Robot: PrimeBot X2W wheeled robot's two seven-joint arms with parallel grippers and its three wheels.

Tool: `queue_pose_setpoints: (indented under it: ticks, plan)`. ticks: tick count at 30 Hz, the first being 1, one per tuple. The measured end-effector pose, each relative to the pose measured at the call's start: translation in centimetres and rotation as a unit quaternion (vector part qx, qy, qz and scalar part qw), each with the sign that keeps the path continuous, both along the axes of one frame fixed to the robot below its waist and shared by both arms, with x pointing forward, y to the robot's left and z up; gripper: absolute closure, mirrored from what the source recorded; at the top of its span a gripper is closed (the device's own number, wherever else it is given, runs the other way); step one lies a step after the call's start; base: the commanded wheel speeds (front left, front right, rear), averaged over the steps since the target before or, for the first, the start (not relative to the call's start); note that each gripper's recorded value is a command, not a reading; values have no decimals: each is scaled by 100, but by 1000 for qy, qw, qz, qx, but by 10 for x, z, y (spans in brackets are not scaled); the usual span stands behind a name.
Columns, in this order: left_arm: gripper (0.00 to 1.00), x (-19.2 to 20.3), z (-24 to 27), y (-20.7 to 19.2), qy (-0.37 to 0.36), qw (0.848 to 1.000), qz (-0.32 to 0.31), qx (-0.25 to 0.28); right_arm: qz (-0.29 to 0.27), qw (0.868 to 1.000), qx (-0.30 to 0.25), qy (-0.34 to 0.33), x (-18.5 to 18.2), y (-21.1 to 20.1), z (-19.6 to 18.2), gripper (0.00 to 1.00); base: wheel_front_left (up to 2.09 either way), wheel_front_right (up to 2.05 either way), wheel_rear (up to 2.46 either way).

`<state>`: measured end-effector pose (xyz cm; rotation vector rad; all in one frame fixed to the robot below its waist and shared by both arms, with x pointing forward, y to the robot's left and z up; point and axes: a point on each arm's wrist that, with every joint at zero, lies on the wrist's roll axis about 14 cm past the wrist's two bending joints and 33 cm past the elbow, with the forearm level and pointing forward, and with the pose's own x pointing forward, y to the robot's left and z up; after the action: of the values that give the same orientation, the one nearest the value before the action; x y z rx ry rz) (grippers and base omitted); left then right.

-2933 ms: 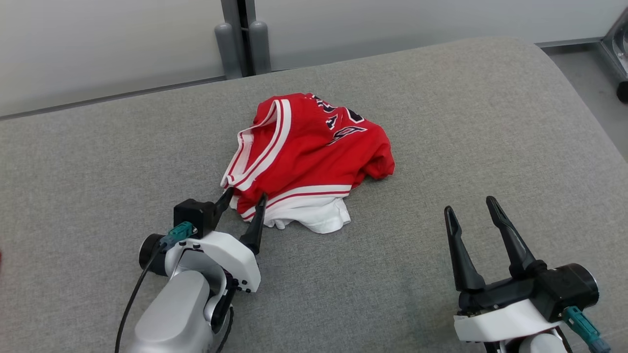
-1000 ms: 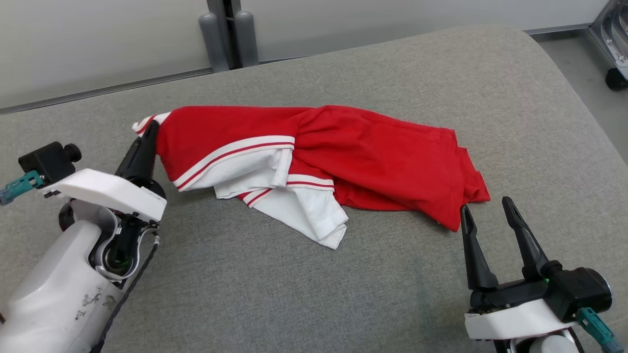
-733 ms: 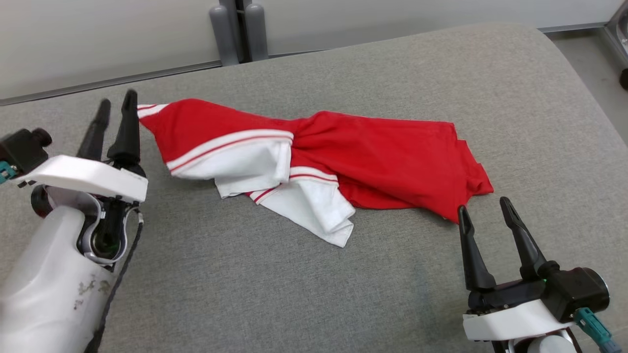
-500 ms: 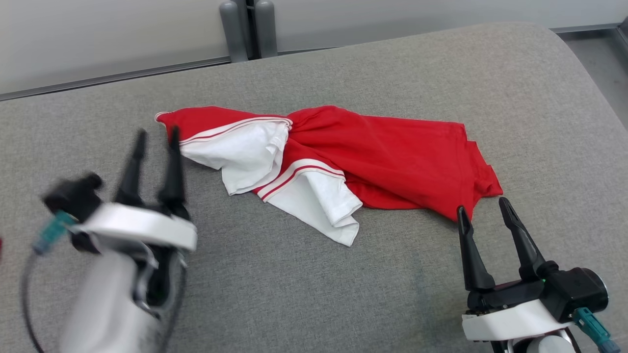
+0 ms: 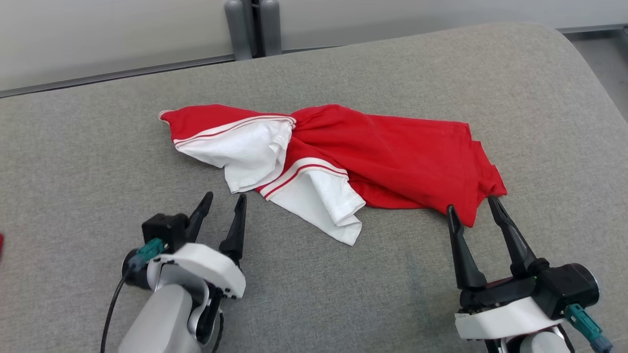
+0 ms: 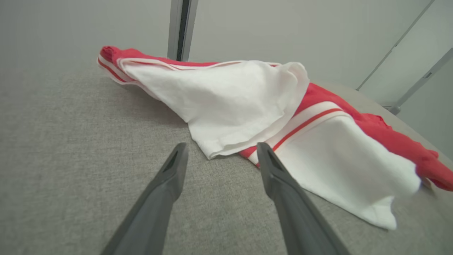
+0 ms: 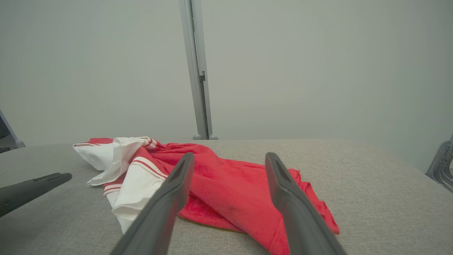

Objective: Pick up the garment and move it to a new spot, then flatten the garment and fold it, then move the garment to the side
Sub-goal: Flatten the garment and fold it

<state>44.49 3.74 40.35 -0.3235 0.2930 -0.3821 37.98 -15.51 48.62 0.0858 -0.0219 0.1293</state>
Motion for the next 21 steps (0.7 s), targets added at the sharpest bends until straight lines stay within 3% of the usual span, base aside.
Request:
queue_pose_setpoints:
  ticks: [7,12,13,14,16,17,21]
  plan:
    - [0,14,-25,-10,25,997,-18,69,-14,1000,-6,7,2,-10,-4,0,0,0,0]
    - [0,30,-29,-15,25,996,-18,86,-28,999,-8,13,0,-19,-7,0,0,0,0]
    - [17,31,-29,-15,25,996,-17,87,-31,999,-8,14,-1,-21,-8,0,0,0,0]
    - [57,32,-30,-15,26,996,-15,87,-33,999,-8,14,-1,-22,-8,0,0,0,0]
    - [93,32,-32,-15,28,996,-13,89,-35,999,-9,15,-2,-24,-8,0,0,0,0]
    - [100,33,-31,-14,28,995,-11,90,-36,999,-9,14,-2,-24,-8,0,0,0,0]
    - [100,30,-34,-8,34,995,-1,98,-38,999,-9,10,-3,-25,-5,0,0,0,0]
